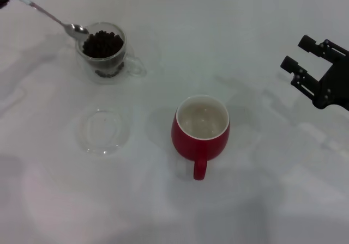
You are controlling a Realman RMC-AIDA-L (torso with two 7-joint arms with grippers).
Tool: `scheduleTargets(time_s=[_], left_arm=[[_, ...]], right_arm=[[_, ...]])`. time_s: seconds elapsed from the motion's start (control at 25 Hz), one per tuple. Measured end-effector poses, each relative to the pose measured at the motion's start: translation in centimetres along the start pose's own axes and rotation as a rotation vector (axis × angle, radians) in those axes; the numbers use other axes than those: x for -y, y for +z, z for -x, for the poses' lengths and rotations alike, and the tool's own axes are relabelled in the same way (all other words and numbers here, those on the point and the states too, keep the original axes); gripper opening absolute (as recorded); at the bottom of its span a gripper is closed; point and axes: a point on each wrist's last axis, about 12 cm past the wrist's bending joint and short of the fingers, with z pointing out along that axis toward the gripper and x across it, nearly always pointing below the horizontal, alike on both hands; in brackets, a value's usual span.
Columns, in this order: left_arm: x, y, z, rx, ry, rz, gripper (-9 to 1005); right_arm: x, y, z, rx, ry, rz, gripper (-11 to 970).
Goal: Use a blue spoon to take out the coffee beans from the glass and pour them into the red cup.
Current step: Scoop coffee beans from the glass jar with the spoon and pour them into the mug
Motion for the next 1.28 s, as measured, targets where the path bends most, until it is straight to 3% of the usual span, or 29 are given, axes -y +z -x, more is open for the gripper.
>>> scheduleTargets(time_s=[0.4, 0.96, 1.28], left_arm=[[0.3, 3.0, 0.2, -0.107, 0.002, 0.086, 126], [0.0, 6.1, -2.4, -0.135, 0.054, 0.171, 126], [-0.1, 6.5, -3.8, -0.087, -0.046, 0.148, 126]], right_arm=[[-0.8, -1.2, 0.0, 0.021, 0.018, -0.009, 542], [-1.4, -3.0, -0.2, 0.022, 0.044, -0.043, 542], [-1.2, -3.3, -0.2, 0.014, 0.042, -0.048, 542]])
